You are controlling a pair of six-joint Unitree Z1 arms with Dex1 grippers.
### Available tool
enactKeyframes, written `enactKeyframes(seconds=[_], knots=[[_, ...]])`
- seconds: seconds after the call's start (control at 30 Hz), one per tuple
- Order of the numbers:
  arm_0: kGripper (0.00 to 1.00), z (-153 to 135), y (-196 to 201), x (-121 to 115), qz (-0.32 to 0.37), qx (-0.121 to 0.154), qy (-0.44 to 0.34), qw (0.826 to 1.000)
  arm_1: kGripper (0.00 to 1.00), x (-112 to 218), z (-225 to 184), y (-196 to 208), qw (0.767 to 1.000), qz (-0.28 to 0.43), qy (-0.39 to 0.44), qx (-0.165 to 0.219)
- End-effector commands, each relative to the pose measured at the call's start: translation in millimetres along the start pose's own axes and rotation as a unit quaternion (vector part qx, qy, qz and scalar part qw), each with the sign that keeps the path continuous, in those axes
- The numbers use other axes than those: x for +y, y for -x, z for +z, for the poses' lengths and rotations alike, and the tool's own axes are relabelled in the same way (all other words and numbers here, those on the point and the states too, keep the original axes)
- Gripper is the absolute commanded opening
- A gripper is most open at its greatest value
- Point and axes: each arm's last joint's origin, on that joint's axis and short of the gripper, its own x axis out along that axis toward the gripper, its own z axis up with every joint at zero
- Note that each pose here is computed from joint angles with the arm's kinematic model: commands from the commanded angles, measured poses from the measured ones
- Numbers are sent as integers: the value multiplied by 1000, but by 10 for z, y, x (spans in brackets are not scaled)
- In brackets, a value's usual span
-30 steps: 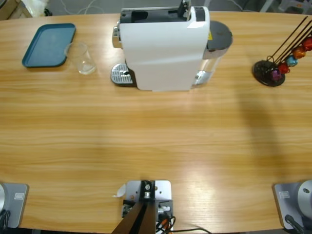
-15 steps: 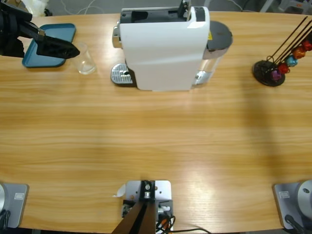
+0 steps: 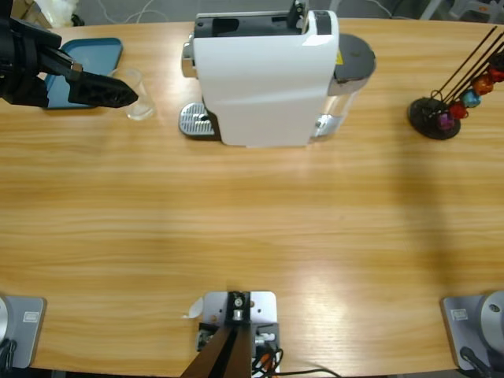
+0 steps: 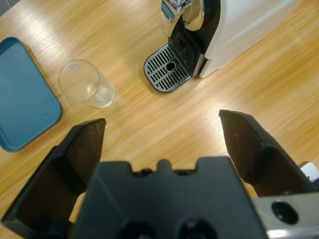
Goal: Pour coffee
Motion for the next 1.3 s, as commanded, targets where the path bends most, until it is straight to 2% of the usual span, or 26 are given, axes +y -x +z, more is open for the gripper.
enactKeyframes(seconds=[0.03,0.43,0.47,0.53,0.93,1.0,1.3], knots=[[996,-95,-150,-56,4,26,-5,1000,660,-10,-72,-91,1000,-6,9,16],[996,-140,-174,-102,0,34,-8,999,626,-18,-65,-87,1000,-11,17,13],[996,-140,-174,-104,0,34,-8,999,615,-17,-65,-87,1000,-10,17,13],[996,-142,-174,-107,0,34,-9,999,512,-16,-65,-87,1000,-9,19,13],[996,-161,-175,-102,0,36,-6,999,491,-20,-61,-67,1000,-8,20,9],[996,-161,-175,-102,0,36,-6,999,390,-22,-65,-68,1000,-11,21,10],[996,-171,-173,-108,-1,37,-4,999,384,-28,-69,-93,1000,-11,20,10]])
